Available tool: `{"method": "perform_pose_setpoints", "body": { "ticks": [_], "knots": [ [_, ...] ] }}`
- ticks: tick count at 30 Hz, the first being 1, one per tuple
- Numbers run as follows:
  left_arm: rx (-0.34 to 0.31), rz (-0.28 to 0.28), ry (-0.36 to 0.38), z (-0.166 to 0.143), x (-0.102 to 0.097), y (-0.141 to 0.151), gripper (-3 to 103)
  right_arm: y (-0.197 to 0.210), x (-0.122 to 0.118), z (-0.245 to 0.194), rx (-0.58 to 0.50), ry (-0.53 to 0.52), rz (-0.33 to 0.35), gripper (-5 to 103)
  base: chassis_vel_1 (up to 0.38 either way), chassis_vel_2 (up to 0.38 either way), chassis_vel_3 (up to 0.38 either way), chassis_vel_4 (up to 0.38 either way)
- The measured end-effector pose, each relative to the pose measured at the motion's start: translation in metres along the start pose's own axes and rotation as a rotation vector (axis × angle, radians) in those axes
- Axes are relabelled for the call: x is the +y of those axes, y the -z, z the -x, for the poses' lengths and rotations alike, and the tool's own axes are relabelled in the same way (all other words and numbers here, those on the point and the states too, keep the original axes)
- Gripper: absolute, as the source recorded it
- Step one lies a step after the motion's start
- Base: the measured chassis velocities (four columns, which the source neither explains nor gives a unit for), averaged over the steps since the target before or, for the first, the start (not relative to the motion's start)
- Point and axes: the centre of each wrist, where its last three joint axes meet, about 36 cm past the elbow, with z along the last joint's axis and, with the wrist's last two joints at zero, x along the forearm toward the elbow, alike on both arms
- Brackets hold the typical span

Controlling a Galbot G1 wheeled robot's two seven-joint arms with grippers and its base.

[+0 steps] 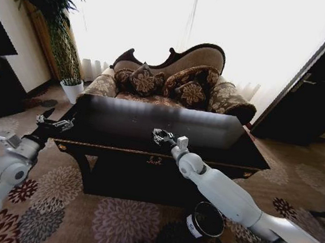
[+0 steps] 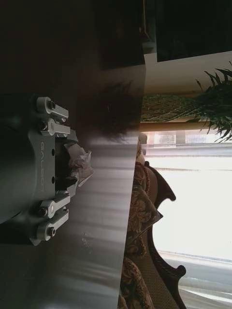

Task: Move to the front of the table and place the trash on the table into the trash bin.

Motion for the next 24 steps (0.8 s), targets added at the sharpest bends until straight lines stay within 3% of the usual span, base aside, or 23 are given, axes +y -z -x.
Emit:
{"method": "perform_pose_setpoints", "body": {
  "ticks": [2, 4, 8, 13, 24],
  "knots": [
    [0.000, 0.000, 0.000, 0.0000, 0.0000, 0.0000, 100, -0.0007, 0.0001, -0.0008, 0.001, 0.000, 0.000, 35, 0.000, 0.000, 0.000, 0.000],
    [0.000, 0.000, 0.000, 0.0000, 0.0000, 0.0000, 100, -0.0008, 0.0000, -0.0012, 0.001, 0.000, 0.000, 35, 0.000, 0.000, 0.000, 0.000],
    [0.000, 0.000, 0.000, 0.0000, 0.0000, 0.0000, 100, 0.0003, -0.0005, -0.0024, -0.003, -0.001, -0.001, 14, 0.000, 0.000, 0.000, 0.000],
    [0.000, 0.000, 0.000, 0.0000, 0.0000, 0.0000, 100, 0.0000, -0.0010, -0.0031, -0.004, -0.003, 0.001, 1, 0.000, 0.000, 0.000, 0.000],
    [0.000, 0.000, 0.000, 0.0000, 0.0000, 0.0000, 100, -0.0007, -0.0018, -0.0074, -0.010, -0.005, 0.005, 0, 0.000, 0.000, 0.000, 0.000]
  ]
}}
